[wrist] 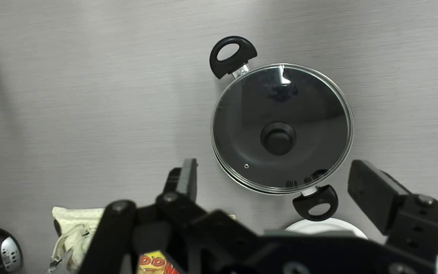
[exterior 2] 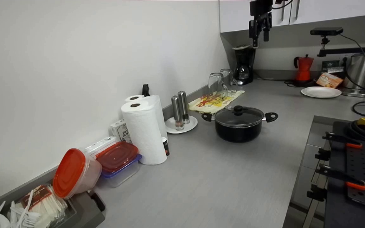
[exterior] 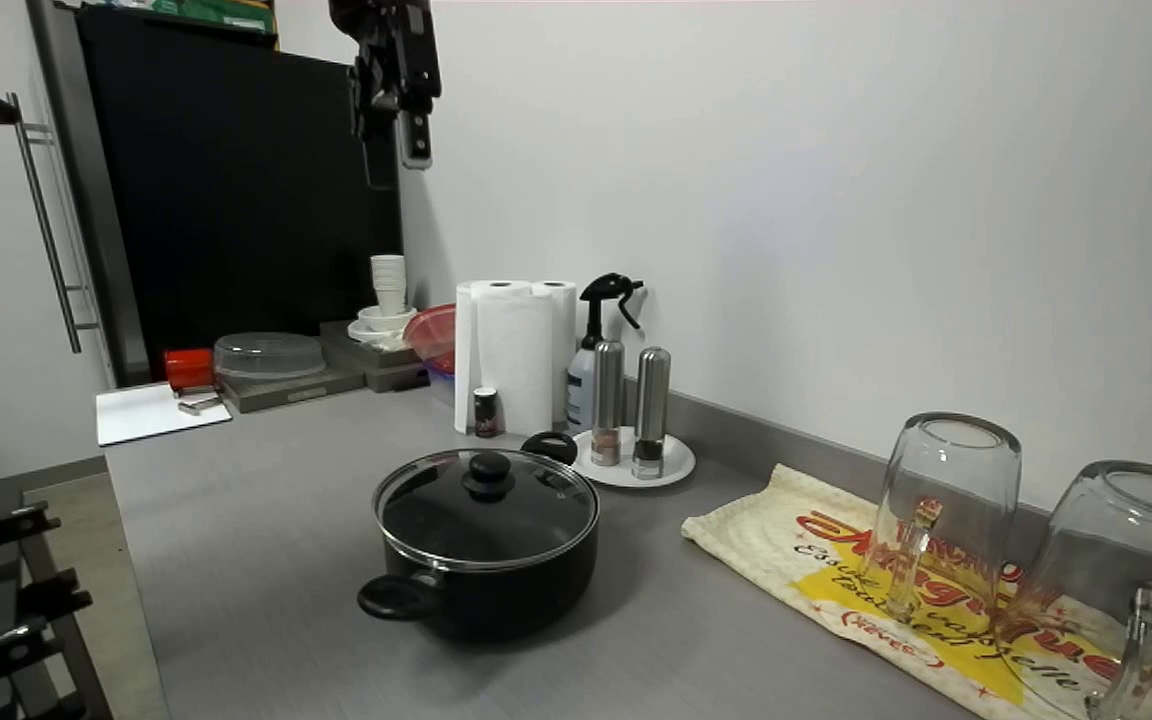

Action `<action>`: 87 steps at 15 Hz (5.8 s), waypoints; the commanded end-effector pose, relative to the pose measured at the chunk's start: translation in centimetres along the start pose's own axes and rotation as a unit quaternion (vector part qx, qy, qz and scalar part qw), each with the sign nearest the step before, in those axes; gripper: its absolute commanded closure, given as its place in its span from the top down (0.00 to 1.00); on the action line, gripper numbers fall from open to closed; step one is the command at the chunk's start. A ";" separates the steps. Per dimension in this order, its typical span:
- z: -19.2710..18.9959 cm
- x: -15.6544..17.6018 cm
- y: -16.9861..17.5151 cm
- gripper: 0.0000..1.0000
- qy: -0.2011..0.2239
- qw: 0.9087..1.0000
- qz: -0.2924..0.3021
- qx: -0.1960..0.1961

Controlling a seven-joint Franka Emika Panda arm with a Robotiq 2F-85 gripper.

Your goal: Take the lid off of the pot

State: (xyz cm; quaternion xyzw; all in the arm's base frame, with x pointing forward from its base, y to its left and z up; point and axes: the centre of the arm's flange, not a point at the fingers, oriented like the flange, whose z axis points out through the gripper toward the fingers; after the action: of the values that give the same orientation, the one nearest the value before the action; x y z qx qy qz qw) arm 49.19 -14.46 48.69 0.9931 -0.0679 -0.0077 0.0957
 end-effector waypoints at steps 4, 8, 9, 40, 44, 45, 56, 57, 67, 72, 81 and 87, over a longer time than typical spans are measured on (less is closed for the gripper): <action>-0.9 1.7 0.1 1.00 0.019 1.000 0.015 0.008; -6.3 6.5 -0.4 1.00 0.101 0.994 0.031 0.041; -7.6 7.7 -0.6 1.00 0.121 0.991 0.035 0.052; 21.3 10.9 -4.3 1.00 -0.070 0.990 0.096 0.075; 22.7 11.5 -3.1 1.00 -0.077 0.989 0.113 0.064; 23.0 11.8 -3.0 1.00 -0.078 0.988 0.115 0.063; 26.2 14.7 -4.2 1.00 -0.086 0.986 0.123 0.067; 26.7 14.5 -4.1 1.00 -0.091 0.986 0.123 0.066; 28.1 14.4 -3.9 1.00 -0.112 0.983 0.125 0.069; 28.7 14.0 -4.1 1.00 -0.130 0.982 0.117 0.071; 29.1 13.6 -4.5 1.00 -0.168 0.976 0.110 0.083; 29.1 13.7 -5.3 1.00 -0.164 0.977 0.111 0.085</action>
State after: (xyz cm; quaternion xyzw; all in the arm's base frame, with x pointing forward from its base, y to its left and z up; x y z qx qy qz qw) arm 61.70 -16.90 19.16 0.9695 -0.1908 -0.1536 0.0096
